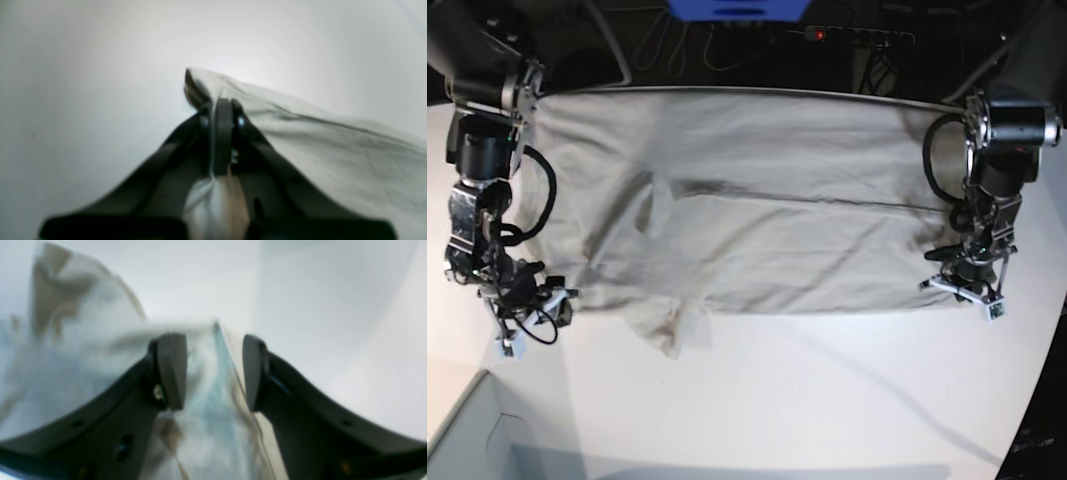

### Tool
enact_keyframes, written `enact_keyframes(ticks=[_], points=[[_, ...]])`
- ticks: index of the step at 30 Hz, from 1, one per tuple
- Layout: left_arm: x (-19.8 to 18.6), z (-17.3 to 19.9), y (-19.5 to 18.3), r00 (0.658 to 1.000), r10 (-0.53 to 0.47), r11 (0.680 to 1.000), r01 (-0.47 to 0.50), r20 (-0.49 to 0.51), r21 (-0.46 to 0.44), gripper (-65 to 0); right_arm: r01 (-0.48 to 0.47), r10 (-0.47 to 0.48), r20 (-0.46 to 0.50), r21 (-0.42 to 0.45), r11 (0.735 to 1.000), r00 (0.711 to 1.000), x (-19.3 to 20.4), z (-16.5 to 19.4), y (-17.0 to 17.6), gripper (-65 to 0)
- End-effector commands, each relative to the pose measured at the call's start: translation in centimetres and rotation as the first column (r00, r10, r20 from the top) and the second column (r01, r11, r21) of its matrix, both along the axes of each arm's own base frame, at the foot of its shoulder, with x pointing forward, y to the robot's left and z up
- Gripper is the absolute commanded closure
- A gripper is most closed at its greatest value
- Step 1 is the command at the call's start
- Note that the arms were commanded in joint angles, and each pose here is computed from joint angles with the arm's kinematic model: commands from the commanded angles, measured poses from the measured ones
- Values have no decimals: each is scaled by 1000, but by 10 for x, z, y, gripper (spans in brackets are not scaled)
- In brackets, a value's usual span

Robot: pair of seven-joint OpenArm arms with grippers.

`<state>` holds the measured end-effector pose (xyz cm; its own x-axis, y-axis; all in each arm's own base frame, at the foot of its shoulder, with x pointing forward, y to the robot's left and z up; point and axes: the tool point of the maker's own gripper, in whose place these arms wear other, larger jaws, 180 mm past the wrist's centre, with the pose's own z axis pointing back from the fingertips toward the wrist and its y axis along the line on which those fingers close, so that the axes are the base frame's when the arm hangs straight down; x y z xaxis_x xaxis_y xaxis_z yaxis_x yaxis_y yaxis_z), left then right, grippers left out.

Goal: Layout the t-shirt on the table in an organized manner, then fold the t-shirt properly
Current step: 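Release the edge and move both grippers to the shirt's hem side, then grasp the hem edge with both grippers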

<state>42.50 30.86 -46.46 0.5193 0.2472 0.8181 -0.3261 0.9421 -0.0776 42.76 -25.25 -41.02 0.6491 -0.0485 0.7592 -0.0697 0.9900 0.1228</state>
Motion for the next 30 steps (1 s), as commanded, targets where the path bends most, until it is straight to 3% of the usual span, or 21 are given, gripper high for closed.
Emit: enact_keyframes(ticks=[1, 7, 18, 26, 30], points=[[10, 12, 5, 1000, 3, 1000, -3, 25, 7, 0, 37, -36, 45, -14, 999, 998, 12, 14, -21, -275], [11, 13, 5, 1000, 0, 1000, 0, 28, 6, 0, 133, -137, 52, 68, 989, 989, 14, -11, -44, -275], [11, 13, 4, 1000, 0, 1000, 0, 25, 5, 0, 143, -153, 120, 91, 986, 981, 12, -12, -41, -275], [11, 13, 4, 1000, 0, 1000, 0, 27, 6, 0, -43, 34, 146, 61, 997, 989, 16, -6, 2, -275], [11, 12, 4, 1000, 0, 1000, 0, 25, 6, 0, -72, 65, 148, 38, 997, 987, 16, -6, 10, -275]])
